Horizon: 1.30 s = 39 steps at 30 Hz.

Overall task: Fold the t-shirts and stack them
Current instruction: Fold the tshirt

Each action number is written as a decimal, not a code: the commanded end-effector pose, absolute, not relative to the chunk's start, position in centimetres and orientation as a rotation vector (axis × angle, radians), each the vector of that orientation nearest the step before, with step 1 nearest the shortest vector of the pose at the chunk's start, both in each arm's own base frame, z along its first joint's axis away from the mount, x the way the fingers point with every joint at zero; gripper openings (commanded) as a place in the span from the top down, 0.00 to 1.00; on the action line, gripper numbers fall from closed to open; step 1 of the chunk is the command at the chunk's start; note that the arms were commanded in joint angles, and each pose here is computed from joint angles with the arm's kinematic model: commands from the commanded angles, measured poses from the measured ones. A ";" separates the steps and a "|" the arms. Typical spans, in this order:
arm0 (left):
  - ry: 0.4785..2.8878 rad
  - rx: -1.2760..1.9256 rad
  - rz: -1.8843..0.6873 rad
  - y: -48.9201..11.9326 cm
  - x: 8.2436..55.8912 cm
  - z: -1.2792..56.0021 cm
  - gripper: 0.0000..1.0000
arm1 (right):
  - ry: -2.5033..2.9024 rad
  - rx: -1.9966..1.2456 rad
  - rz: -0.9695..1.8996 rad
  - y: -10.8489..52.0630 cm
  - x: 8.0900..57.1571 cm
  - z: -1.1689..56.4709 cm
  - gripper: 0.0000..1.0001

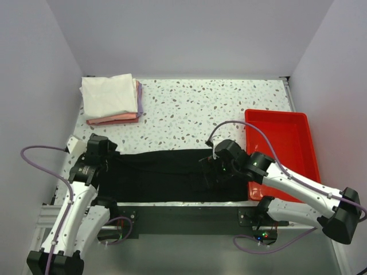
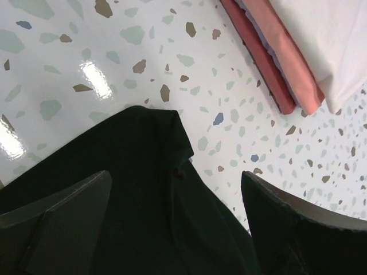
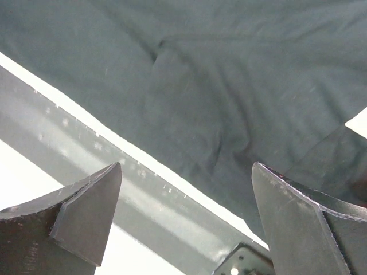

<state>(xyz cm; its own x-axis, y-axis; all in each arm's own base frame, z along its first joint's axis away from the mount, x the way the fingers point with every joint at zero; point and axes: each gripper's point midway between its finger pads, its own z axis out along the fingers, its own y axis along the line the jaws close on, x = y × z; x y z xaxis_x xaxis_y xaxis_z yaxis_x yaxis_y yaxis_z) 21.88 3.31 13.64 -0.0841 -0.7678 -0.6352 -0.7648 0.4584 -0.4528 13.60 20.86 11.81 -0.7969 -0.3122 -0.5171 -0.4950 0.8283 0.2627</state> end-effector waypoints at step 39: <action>2.169 -1.284 0.308 3.6 21.4 9.9 0.41 | 2.624 -0.438 0.478 20.8 20.3 7.3 0.01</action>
<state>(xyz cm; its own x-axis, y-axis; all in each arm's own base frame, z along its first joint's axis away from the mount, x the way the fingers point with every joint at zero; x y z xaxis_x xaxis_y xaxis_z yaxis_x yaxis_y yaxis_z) 18.71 3.86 5.98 -0.4128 -0.7226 -0.5545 -0.8746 0.4845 0.0198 19.60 19.98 6.70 -0.8750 -0.2199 -0.4313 -0.3444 0.9088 0.2353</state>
